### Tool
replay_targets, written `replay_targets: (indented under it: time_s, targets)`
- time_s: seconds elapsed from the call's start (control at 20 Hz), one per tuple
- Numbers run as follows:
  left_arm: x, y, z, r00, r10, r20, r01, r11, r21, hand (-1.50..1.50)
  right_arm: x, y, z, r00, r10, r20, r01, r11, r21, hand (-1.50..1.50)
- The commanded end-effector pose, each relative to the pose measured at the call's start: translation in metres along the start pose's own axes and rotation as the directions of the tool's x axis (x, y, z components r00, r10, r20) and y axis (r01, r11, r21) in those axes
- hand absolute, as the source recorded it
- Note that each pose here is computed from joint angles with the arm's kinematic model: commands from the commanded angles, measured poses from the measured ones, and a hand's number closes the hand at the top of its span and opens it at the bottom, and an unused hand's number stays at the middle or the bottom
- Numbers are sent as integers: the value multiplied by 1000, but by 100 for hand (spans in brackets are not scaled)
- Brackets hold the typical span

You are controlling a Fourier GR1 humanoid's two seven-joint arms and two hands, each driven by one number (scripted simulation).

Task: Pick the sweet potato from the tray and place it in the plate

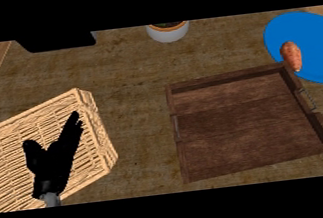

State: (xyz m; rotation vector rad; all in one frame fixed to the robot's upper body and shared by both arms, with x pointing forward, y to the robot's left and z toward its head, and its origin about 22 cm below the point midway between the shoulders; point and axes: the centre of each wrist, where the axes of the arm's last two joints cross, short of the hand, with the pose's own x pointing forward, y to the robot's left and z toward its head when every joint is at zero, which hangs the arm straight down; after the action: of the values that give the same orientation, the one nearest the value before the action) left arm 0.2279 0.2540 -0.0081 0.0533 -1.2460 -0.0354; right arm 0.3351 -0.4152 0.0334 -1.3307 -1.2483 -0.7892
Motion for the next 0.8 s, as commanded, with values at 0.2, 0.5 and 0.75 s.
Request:
replay_targets:
  time_s: [0.2, 0.5, 0.75]
  targets:
    - [-22, -32, -2, 998, 49, -41, -50, 998, -37, 0, -65, -30, 21, 999, -44, 11, 42, 987, 155, -150]
    - [-24, -7, -4, 997, 51, -56, -51, 999, -7, 0, -81, -33, 55, 999, 40, 25, -44, 981, 190, -150]
    - [-32, 2, -2, 996, 45, -71, -46, 999, -1, 0, -88, -43, 79, 998, 58, 16, -60, 976, 209, -150]
